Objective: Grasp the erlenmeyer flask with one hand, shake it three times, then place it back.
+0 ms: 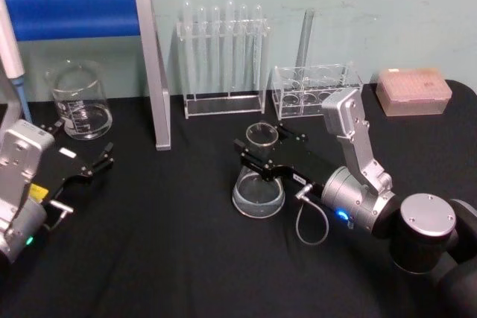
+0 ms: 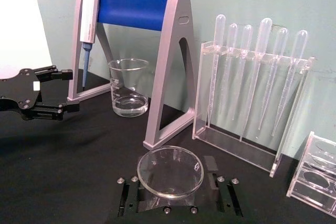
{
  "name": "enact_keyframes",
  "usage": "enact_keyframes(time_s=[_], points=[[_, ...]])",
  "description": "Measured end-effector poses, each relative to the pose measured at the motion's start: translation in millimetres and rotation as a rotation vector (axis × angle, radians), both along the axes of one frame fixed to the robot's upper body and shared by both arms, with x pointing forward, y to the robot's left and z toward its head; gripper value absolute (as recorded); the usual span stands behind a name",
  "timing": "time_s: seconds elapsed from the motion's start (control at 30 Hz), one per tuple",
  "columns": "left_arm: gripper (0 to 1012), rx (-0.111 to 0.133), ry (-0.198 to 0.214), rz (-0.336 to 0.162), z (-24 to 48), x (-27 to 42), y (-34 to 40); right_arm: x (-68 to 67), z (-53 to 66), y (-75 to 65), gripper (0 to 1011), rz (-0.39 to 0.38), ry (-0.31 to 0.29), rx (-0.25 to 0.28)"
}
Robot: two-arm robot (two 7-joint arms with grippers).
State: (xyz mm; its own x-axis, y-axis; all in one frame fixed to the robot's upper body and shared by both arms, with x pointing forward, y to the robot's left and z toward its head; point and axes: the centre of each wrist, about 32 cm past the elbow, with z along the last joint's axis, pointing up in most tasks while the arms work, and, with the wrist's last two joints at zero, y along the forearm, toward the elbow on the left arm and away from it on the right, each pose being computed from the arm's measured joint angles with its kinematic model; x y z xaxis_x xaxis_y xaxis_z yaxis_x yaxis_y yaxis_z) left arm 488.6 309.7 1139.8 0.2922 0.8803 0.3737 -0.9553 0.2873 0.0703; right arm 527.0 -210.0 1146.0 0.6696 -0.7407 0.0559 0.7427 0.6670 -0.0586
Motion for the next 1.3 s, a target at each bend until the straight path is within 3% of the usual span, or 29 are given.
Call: enact_keyframes(time_s=[0.27, 0.5, 0.73, 1.03, 1.3], points=[[1001, 0.0, 0.0, 0.0, 0.0, 0.0, 0.0, 0.0, 0.0, 0.0, 451, 0.0, 0.0, 0.001], [1001, 0.0, 0.0, 0.0, 0.0, 0.0, 0.0, -2.1, 3.2, -1.4, 449, -0.002, -0.011, 0.004], [1001, 0.0, 0.0, 0.0, 0.0, 0.0, 0.0, -4.1, 18.9, -2.5, 449, -0.005, -0.048, 0.015], [1001, 0.0, 0.0, 0.0, 0.0, 0.0, 0.0, -5.6, 49.4, -5.0, 449, -0.024, -0.087, 0.021], [1001, 0.0, 0.0, 0.0, 0.0, 0.0, 0.0, -6.0, 56.6, -7.6, 449, -0.033, -0.099, 0.021]])
